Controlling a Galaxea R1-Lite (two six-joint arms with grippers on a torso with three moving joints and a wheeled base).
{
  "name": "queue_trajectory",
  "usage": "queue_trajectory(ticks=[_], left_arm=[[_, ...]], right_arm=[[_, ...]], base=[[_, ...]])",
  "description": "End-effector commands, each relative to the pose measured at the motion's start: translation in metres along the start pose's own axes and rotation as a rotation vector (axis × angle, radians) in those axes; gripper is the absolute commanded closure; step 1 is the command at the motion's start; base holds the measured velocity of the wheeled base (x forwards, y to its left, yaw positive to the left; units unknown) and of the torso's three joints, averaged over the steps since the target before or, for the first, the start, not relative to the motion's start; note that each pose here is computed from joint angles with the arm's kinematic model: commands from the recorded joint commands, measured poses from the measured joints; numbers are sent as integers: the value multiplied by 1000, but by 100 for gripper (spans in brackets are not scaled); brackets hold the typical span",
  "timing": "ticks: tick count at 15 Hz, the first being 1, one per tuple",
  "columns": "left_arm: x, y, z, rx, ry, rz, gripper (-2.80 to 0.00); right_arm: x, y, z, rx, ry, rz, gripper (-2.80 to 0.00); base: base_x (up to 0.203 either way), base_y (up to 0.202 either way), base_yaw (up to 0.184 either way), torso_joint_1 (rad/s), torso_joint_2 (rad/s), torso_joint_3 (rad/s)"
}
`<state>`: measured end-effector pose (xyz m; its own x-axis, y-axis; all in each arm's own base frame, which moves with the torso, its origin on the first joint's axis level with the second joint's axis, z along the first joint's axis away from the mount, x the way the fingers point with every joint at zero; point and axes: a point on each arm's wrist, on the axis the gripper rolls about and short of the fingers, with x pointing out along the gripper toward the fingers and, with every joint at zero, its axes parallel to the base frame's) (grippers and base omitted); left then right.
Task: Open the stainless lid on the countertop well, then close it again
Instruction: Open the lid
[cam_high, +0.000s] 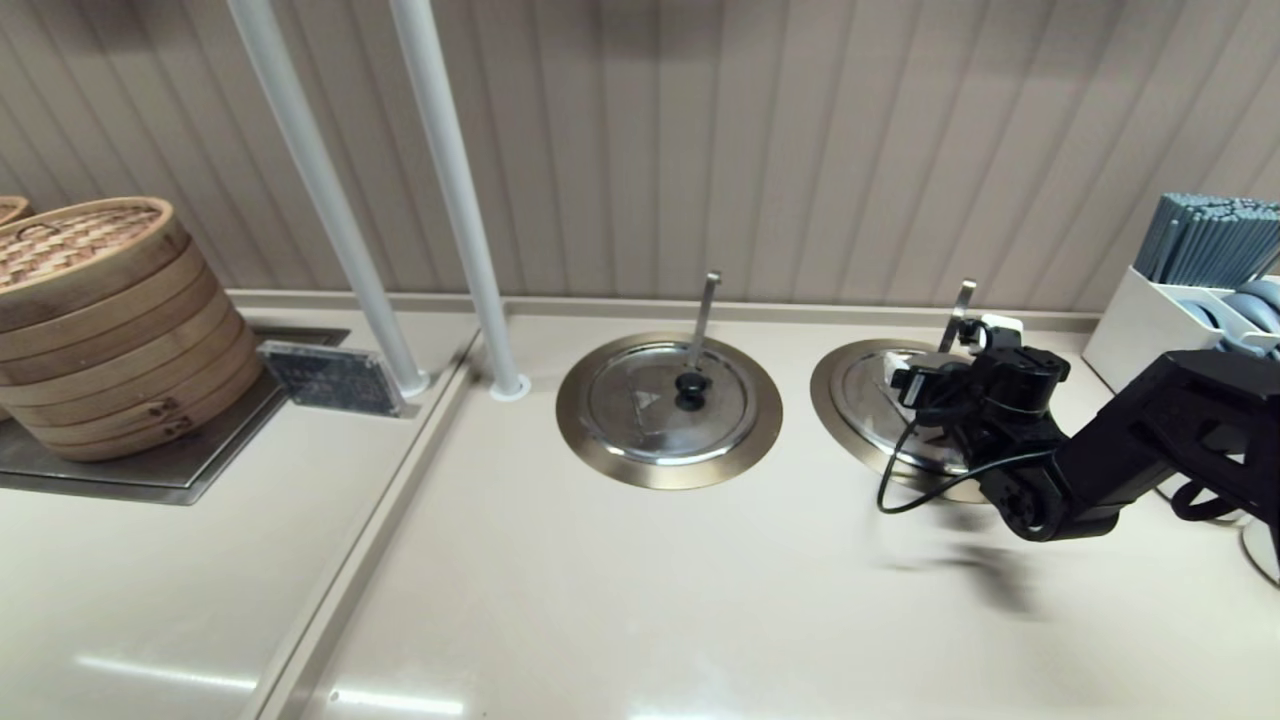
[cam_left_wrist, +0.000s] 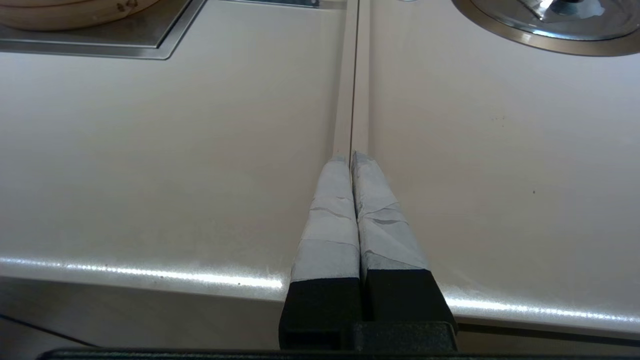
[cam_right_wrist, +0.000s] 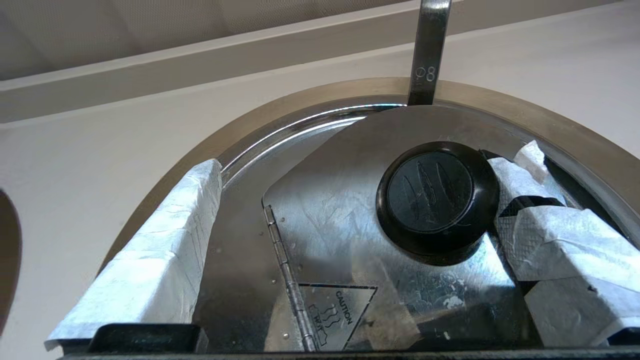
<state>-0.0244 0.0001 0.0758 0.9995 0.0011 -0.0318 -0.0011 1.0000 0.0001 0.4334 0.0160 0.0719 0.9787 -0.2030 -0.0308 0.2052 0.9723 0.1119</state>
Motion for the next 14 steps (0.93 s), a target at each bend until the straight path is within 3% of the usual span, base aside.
queue_trajectory(ticks=[1, 14], left_arm=[[0, 0, 0, 0, -1, 0, 0], [0, 0, 0, 0, 0, 0, 0]], right_arm=[[-4, 6, 5, 7, -22, 15, -280], [-25, 31, 7, 9, -33, 58, -280]], base=[[0, 0, 0, 0, 0, 0], [0, 0, 0, 0, 0, 0]])
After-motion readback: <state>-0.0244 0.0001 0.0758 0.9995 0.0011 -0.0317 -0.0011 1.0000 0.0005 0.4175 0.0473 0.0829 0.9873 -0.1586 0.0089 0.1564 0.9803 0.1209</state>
